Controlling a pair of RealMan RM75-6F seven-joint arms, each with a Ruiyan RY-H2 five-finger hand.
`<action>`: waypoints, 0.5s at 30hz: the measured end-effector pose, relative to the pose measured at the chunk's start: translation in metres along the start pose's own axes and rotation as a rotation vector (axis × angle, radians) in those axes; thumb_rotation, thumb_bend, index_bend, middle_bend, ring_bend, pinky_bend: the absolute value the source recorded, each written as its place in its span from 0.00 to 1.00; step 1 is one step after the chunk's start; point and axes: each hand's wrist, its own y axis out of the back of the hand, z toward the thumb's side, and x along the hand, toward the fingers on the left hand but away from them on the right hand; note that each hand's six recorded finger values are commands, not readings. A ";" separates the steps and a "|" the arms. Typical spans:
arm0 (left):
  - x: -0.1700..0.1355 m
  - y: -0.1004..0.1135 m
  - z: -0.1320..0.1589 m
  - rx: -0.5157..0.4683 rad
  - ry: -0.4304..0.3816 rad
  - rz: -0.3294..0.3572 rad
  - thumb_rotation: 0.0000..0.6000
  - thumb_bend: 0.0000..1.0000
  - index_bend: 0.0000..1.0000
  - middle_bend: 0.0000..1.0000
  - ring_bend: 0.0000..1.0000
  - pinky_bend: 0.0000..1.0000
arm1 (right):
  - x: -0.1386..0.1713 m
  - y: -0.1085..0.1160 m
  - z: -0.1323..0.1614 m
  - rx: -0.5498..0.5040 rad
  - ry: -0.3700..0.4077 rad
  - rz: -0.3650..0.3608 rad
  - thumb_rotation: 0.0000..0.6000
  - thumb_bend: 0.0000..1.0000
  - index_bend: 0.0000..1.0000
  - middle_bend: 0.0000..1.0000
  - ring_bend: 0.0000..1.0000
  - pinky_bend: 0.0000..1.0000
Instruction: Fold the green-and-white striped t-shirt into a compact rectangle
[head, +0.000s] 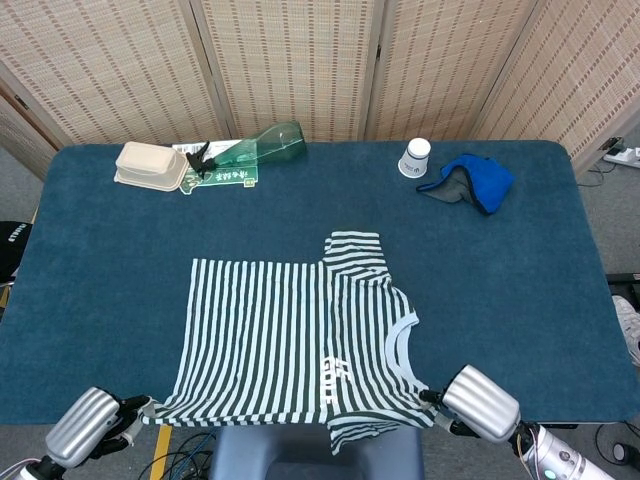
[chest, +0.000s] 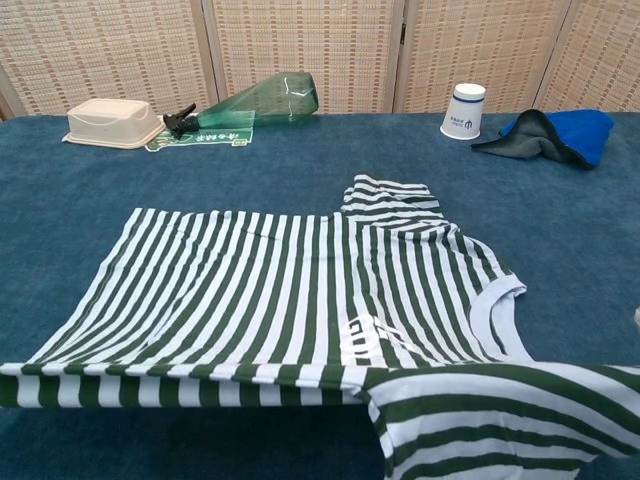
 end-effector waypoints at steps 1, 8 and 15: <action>0.003 0.000 -0.001 0.003 0.000 -0.001 1.00 0.68 0.59 1.00 0.95 1.00 | -0.002 0.000 -0.001 0.002 -0.005 -0.002 1.00 0.62 0.72 0.98 1.00 1.00; 0.036 0.003 -0.012 0.047 0.007 -0.030 1.00 0.68 0.58 1.00 0.95 1.00 | -0.022 0.000 -0.010 0.022 -0.057 -0.043 1.00 0.62 0.72 0.98 1.00 1.00; 0.085 0.013 -0.024 0.158 0.024 -0.042 1.00 0.68 0.58 1.00 0.95 1.00 | -0.051 -0.007 -0.027 0.033 -0.121 -0.054 1.00 0.62 0.72 0.98 1.00 1.00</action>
